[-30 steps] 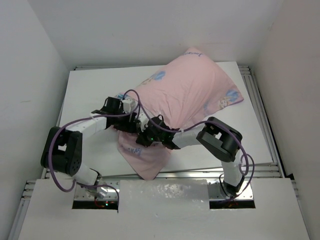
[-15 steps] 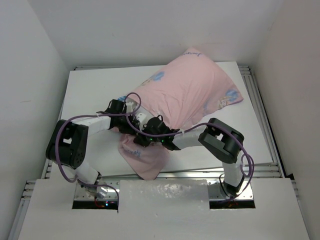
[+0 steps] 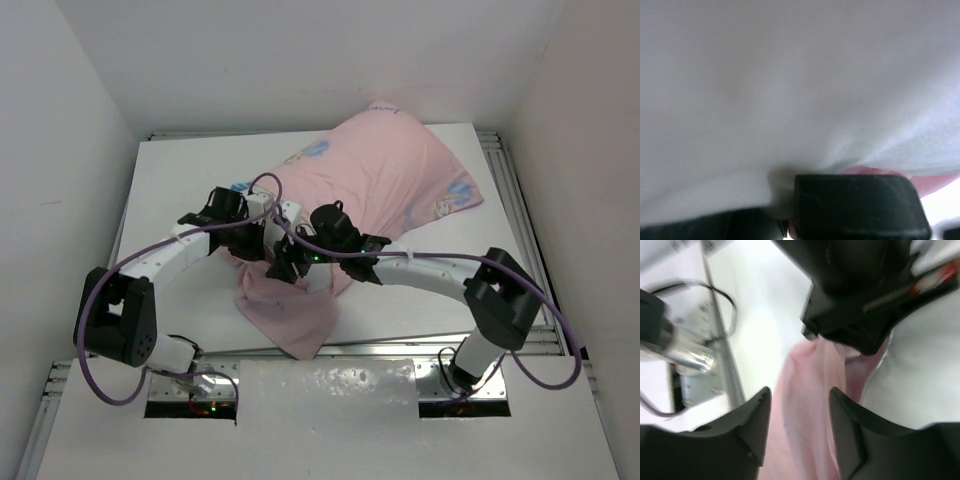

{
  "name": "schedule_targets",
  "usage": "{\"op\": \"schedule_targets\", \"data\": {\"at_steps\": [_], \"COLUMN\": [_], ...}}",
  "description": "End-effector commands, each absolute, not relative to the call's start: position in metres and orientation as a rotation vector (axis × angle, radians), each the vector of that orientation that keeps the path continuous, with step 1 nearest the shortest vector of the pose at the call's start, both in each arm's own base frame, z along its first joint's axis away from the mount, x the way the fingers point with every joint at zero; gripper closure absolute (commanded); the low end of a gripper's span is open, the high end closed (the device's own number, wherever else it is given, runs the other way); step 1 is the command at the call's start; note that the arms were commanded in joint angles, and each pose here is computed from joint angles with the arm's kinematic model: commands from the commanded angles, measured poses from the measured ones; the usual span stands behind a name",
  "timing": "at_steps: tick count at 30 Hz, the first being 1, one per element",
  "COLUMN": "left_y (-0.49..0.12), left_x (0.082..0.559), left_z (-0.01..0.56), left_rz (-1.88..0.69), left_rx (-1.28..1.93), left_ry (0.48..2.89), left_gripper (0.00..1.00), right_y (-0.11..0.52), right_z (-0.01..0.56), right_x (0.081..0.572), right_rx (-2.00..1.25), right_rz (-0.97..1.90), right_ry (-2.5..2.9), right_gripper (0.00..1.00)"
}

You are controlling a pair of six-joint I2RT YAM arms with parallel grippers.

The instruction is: Put the pillow into the pillowcase

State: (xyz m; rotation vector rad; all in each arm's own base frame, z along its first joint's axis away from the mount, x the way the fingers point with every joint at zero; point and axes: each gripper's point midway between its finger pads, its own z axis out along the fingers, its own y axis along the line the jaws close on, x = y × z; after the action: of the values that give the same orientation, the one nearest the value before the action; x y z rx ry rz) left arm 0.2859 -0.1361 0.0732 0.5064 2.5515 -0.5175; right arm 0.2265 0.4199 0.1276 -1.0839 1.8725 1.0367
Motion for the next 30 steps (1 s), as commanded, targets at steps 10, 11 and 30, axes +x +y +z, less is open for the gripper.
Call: {"op": "schedule_targets", "data": {"at_steps": [10,11,30], "left_y": [-0.125,-0.126,-0.122], "left_x": [0.284,0.287,0.239], "left_z": [0.099,0.105,0.143], "left_rz": [-0.444,-0.447,-0.518], "left_rx": [0.586,0.587,0.937], "left_ry": [2.507,2.495,2.476], "left_gripper": [1.0,1.0,1.0], "right_y": [0.414,0.419,0.322], "right_z": [0.109,0.106,0.048], "right_x": [0.268,0.279,0.476], "right_rx": [-0.789,-0.746,-0.038], "right_rz": [0.997,0.978,0.241], "right_ry": [2.025,2.042,2.112], "right_gripper": [1.0,1.0,1.0]}}
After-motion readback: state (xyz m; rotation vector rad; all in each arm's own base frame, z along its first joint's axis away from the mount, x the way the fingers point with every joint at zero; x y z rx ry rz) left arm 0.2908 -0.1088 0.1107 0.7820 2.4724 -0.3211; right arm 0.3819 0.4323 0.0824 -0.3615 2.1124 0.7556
